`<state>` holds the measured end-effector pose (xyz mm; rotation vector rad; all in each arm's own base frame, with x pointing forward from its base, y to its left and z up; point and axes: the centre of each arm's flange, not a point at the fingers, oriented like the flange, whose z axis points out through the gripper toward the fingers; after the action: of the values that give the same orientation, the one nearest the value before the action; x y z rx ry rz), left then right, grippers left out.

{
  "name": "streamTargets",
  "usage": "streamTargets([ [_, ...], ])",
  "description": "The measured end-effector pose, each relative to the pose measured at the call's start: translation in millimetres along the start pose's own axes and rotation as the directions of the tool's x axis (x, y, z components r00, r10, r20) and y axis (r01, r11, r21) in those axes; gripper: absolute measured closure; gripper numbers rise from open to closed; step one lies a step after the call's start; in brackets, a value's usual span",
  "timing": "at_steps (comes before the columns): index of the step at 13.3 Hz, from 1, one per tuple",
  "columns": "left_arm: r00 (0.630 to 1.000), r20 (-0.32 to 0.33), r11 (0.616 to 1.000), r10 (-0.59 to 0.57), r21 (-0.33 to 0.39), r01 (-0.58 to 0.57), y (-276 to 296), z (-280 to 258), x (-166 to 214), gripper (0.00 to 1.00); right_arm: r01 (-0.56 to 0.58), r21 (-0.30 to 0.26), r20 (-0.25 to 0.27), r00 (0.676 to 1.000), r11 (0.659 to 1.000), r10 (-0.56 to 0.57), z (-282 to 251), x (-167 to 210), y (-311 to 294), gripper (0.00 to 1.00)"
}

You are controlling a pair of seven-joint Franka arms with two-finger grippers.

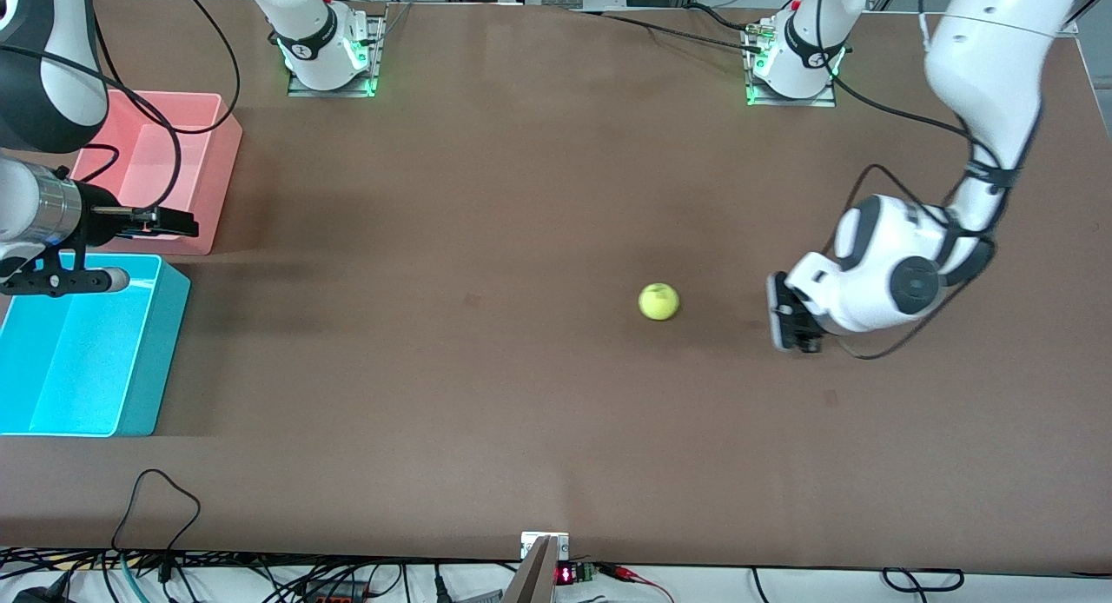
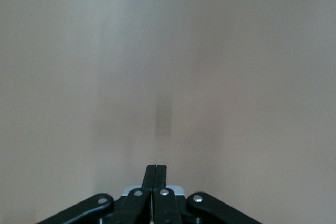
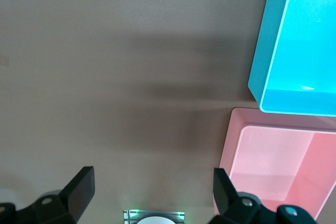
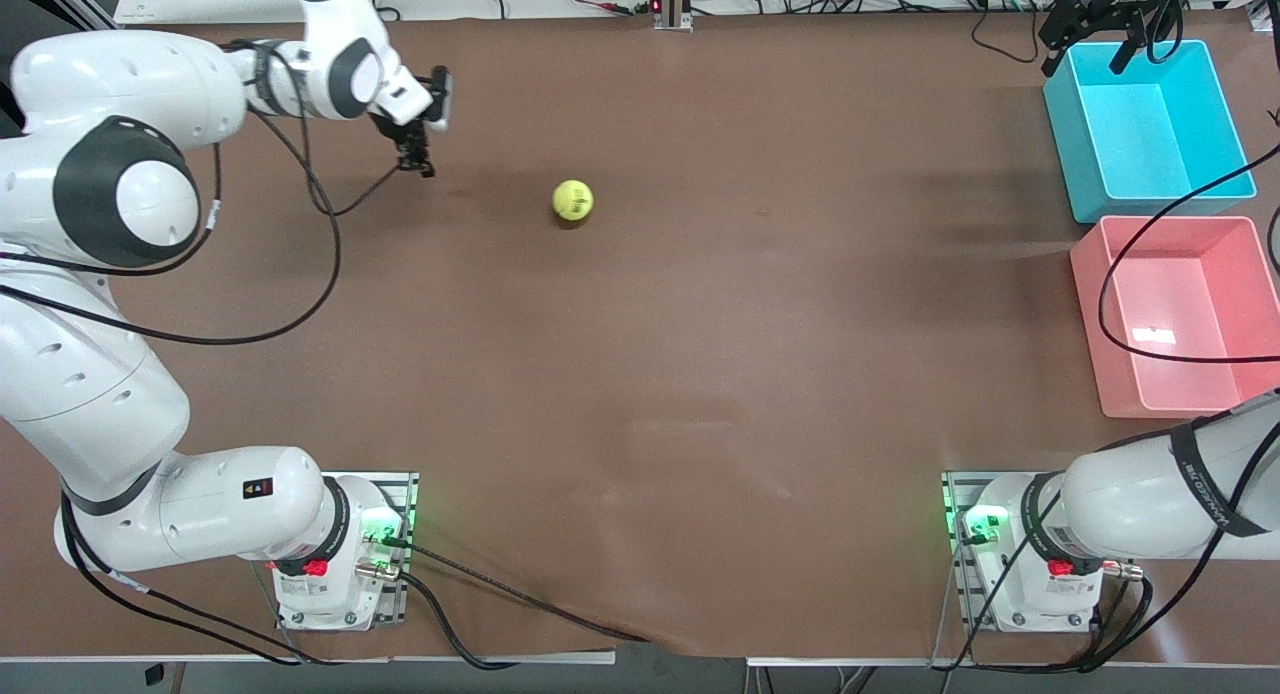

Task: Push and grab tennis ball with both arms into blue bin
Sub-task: 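Push the tennis ball with the left gripper toward the right arm, then lower the right gripper to the rolling ball while the left gripper withdraws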

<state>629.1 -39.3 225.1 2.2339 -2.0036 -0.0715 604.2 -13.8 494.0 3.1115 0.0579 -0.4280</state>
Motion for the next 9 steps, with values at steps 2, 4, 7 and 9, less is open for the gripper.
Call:
streamTargets([
  [2, 0.999, -0.005, 0.999, -0.043, 0.006, 0.043, -9, -7, -59, 1.0, 0.002, 0.0, 0.0, 1.0, 1.0, -0.002, 0, 0, 0, 0.0],
  [4, 0.998, 0.009, 0.998, -0.059, -0.016, 0.059, -16, -27, -80, 1.0, 0.004, 0.0, 0.008, 1.0, 1.0, -0.004, 1, -1, -1, 0.0],
  [7, 0.998, 0.03, 0.997, -0.055, -0.054, 0.056, -31, -98, -72, 1.0, 0.012, 0.005, 0.021, 1.0, 1.0, -0.012, 5, 0, -6, 0.0],
  [9, 0.998, 0.039, 0.997, -0.05, -0.055, 0.052, -34, -141, -64, 1.0, 0.022, 0.03, 0.036, 0.999, 0.999, -0.023, 15, 6, -14, 0.0],
])
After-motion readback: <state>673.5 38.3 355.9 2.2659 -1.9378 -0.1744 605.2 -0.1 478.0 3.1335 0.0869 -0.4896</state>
